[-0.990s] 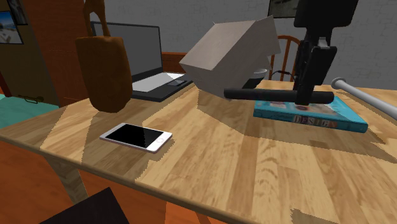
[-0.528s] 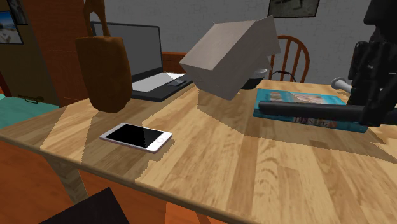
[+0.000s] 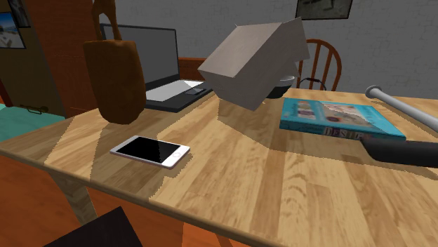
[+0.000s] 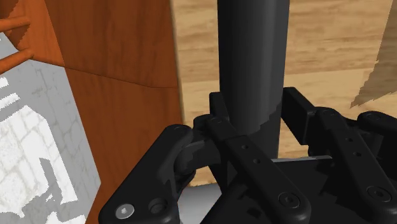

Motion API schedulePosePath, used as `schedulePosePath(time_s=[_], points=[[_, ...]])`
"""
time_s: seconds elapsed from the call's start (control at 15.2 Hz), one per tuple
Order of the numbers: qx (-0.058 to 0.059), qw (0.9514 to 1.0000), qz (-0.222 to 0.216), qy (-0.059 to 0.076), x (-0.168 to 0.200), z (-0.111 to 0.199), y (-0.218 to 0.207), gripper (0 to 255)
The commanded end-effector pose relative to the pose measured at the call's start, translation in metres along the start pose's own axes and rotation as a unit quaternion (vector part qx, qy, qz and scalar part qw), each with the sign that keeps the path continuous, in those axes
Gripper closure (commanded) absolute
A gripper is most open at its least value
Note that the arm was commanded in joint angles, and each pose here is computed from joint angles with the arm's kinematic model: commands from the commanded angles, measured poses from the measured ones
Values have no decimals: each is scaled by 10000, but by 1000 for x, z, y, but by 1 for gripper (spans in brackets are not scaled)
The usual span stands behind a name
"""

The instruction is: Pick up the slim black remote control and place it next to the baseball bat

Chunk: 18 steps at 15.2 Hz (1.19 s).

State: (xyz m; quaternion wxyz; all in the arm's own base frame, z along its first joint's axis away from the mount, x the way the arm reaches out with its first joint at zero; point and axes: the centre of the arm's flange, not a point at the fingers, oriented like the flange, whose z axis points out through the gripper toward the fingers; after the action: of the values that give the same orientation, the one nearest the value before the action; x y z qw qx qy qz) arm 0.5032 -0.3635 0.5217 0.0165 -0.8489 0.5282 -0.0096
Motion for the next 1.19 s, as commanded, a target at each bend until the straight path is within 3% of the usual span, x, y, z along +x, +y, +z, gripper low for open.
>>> schedulePosePath(time_s=[0.0,1.12], points=[[0,10000,-7,2,19,1,18,255],[0,10000,-7,2,20,85,22,255]])
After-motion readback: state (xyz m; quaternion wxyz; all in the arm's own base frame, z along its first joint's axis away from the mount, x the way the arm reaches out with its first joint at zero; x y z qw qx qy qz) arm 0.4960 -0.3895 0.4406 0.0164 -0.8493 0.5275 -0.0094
